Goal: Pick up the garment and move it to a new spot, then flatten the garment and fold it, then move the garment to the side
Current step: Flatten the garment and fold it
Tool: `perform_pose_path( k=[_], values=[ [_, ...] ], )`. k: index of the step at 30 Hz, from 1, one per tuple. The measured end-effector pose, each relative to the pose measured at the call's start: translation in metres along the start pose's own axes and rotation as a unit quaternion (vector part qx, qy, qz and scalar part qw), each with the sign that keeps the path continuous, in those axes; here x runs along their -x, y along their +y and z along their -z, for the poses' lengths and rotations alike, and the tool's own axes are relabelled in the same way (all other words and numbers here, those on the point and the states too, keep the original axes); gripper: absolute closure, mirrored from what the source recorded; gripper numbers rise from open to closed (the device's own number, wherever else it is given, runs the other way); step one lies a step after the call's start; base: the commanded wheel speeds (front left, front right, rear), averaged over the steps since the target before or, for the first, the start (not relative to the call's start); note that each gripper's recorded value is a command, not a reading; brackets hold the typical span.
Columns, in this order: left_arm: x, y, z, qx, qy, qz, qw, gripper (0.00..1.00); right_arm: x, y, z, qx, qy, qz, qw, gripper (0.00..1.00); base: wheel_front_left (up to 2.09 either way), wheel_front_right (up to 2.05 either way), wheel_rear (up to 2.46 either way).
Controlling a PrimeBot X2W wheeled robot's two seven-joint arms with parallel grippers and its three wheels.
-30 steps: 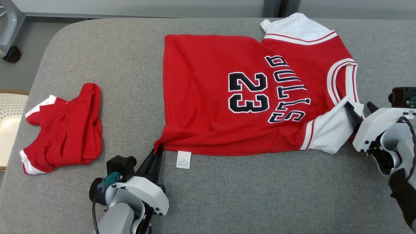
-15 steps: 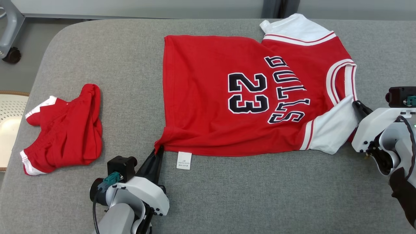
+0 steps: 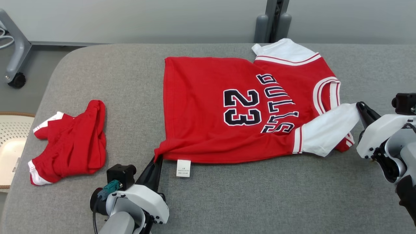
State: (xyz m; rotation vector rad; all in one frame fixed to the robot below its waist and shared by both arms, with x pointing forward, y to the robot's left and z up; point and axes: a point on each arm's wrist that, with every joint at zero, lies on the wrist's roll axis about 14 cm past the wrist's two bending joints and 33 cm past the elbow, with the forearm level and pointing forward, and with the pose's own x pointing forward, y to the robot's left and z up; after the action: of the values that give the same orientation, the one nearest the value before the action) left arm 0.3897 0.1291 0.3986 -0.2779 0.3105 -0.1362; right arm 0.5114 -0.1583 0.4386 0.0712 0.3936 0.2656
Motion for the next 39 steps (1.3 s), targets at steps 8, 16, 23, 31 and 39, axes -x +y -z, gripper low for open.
perform_pose_path(
  k=[8,16,23,31,39],
  values=[
    [0.019,-0.013,-0.017,-0.001,-0.035,0.010,0.999,1.00,0.038,0.001,-0.028,-0.045,-0.065,-0.003,0.997,1.00,0.00,0.00,0.00],
    [0.032,-0.028,-0.053,-0.004,-0.098,0.027,0.995,1.00,0.073,0.004,-0.062,-0.112,-0.141,-0.017,0.984,1.00,0.00,0.00,0.00],
    [0.039,-0.041,-0.089,-0.023,-0.155,0.041,0.987,1.00,0.096,0.007,-0.106,-0.135,-0.213,-0.037,0.967,1.00,0.00,0.00,0.00],
    [0.047,-0.066,-0.150,-0.059,-0.238,0.065,0.967,1.00,0.125,0.012,-0.167,-0.095,-0.297,-0.046,0.949,1.00,0.00,0.00,0.00],
    [0.048,-0.084,-0.217,-0.103,-0.305,0.091,0.942,1.00,0.151,0.026,-0.240,-0.042,-0.372,-0.052,0.926,1.00,0.00,0.00,0.00]
  ],
)
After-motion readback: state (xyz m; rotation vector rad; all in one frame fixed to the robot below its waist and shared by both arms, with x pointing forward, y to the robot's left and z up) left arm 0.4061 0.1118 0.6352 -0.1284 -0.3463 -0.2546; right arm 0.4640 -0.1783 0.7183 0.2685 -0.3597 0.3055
